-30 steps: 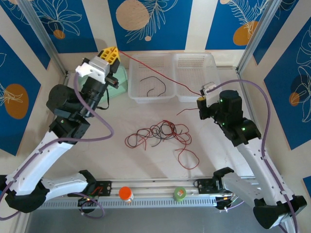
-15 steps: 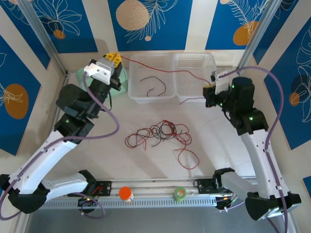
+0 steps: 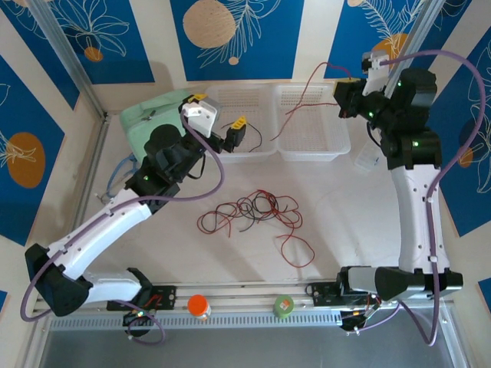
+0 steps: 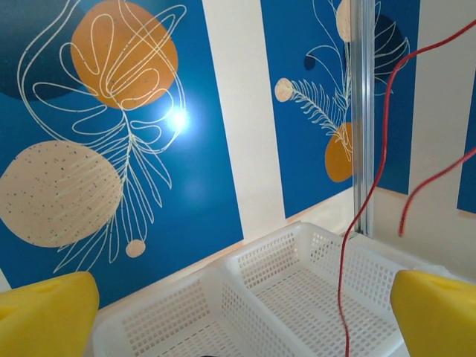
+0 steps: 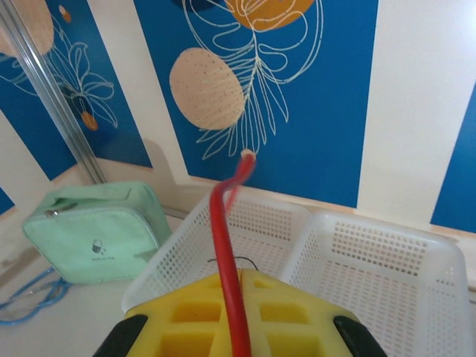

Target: Untangle the cables

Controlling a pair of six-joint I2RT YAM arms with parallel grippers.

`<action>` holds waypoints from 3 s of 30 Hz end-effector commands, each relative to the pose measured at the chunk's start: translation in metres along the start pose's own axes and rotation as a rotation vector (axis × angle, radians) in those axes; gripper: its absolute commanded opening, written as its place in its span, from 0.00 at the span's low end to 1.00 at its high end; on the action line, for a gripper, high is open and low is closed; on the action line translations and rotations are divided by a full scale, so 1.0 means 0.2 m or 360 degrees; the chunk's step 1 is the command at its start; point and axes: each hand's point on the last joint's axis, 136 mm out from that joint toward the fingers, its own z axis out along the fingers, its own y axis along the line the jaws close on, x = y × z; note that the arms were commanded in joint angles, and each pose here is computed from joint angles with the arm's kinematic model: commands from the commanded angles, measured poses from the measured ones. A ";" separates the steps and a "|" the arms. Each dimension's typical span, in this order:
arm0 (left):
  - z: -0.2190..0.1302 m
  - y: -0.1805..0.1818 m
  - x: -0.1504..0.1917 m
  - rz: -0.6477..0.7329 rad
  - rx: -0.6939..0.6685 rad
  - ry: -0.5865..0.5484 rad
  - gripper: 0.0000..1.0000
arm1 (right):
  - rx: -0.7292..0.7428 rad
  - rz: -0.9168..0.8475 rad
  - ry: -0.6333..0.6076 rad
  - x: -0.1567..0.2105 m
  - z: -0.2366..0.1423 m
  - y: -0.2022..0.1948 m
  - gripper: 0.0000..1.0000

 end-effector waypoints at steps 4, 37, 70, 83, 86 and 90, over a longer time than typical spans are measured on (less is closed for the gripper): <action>-0.15 0.05 0.05 -0.0080 -0.0040 0.0018 1.00 | -0.0038 0.0027 -0.0048 -0.10 0.08 -0.04 0.00; -0.90 0.14 0.54 -0.0595 -0.0197 0.0547 1.00 | 0.0583 0.0526 0.0476 1.17 0.86 -0.94 0.00; -0.81 0.07 1.17 -0.0773 -0.0522 0.1470 0.93 | 0.0615 0.0257 0.0459 0.71 0.59 -0.59 0.71; -0.77 -0.08 1.69 -0.1038 -0.0442 0.1904 0.36 | 0.0311 0.0282 0.0626 0.85 0.00 0.12 0.58; -0.79 -0.11 1.79 -0.1070 -0.0429 0.1973 0.30 | 0.0235 0.0326 0.0644 0.94 -0.10 0.24 0.55; -0.82 -0.11 1.89 -0.1049 -0.0468 0.1996 0.30 | 0.0211 0.0409 0.0691 1.05 -0.19 0.30 0.51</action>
